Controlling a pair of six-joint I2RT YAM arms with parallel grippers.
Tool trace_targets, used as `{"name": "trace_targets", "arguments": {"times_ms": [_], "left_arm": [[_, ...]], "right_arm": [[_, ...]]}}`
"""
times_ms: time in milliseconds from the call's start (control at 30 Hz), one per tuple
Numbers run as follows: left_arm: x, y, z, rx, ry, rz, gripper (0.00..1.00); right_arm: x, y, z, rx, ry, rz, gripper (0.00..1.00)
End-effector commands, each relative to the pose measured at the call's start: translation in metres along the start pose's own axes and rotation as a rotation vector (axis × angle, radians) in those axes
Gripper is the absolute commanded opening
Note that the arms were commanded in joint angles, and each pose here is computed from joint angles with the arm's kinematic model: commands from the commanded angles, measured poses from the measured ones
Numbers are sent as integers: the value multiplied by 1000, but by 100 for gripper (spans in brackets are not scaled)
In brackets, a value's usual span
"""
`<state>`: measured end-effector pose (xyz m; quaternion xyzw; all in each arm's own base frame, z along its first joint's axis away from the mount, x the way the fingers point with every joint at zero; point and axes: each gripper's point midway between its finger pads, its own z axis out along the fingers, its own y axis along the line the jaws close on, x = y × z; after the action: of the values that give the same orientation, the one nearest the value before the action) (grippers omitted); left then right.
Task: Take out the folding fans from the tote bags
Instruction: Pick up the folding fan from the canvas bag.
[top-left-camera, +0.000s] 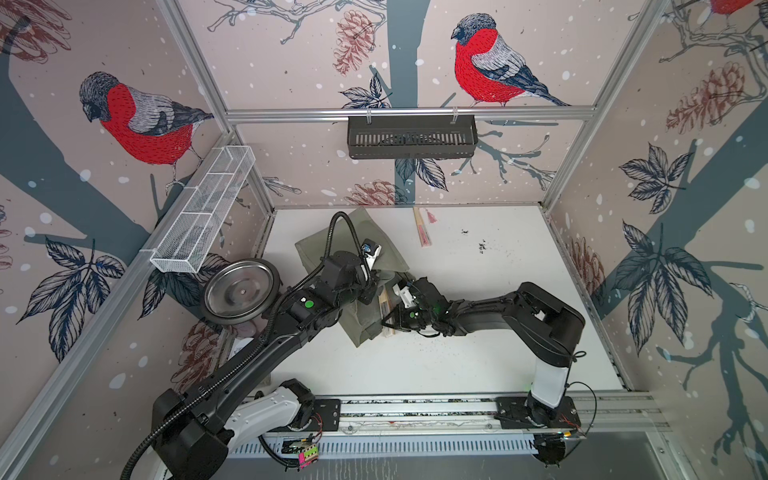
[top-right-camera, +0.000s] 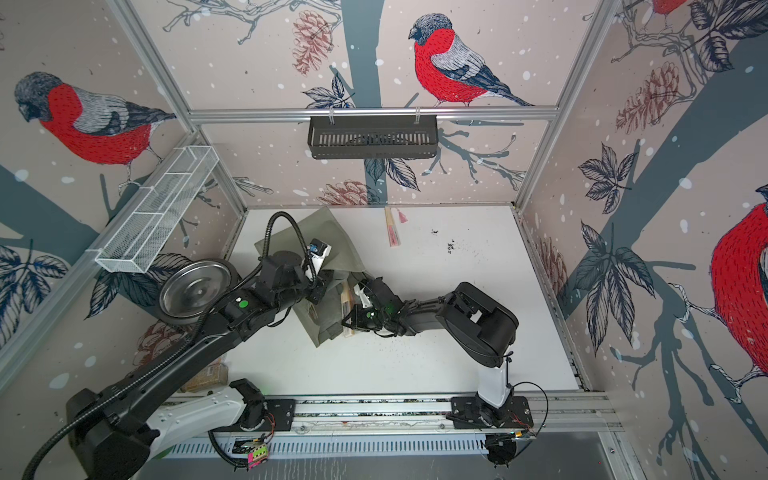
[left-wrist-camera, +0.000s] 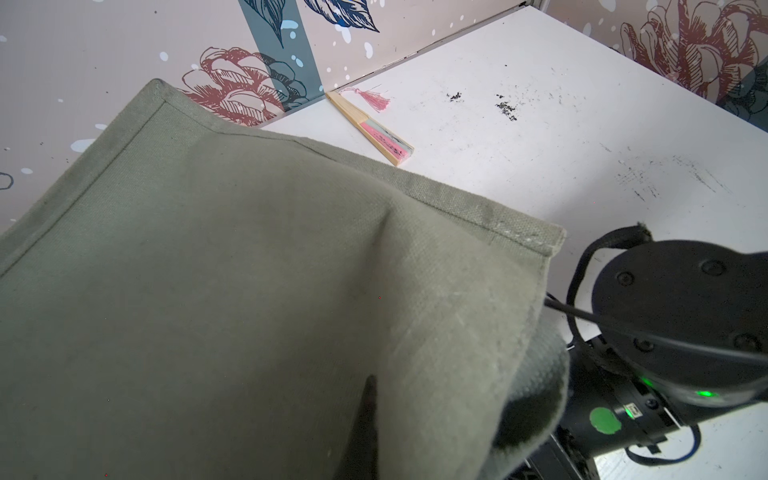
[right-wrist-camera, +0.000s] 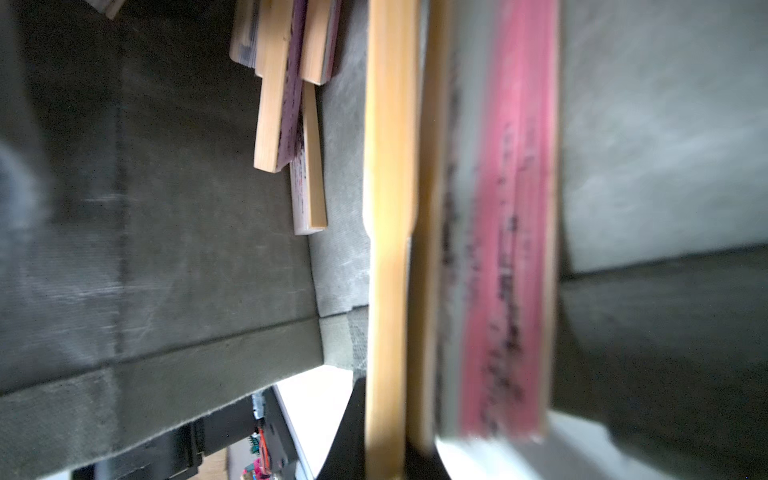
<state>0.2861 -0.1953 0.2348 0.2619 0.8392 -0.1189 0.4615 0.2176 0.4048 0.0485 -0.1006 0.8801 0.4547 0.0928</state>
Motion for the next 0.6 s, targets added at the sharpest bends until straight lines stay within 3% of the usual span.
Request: {"name": "trace_targets", "arguments": {"times_ms": [0,233,567], "left_arm": [[-9,-5,-1,25,-33,12,0],[-11,-4,-3,17,-42,12,0],[-11,-2,-3,6,-44,8,0]], "right_arm": [[-4,-11,-8,73,-1,-78,14],[-5,15,-7,19,14,-186,14],[26,3,-35,83,92,-264,13]]}}
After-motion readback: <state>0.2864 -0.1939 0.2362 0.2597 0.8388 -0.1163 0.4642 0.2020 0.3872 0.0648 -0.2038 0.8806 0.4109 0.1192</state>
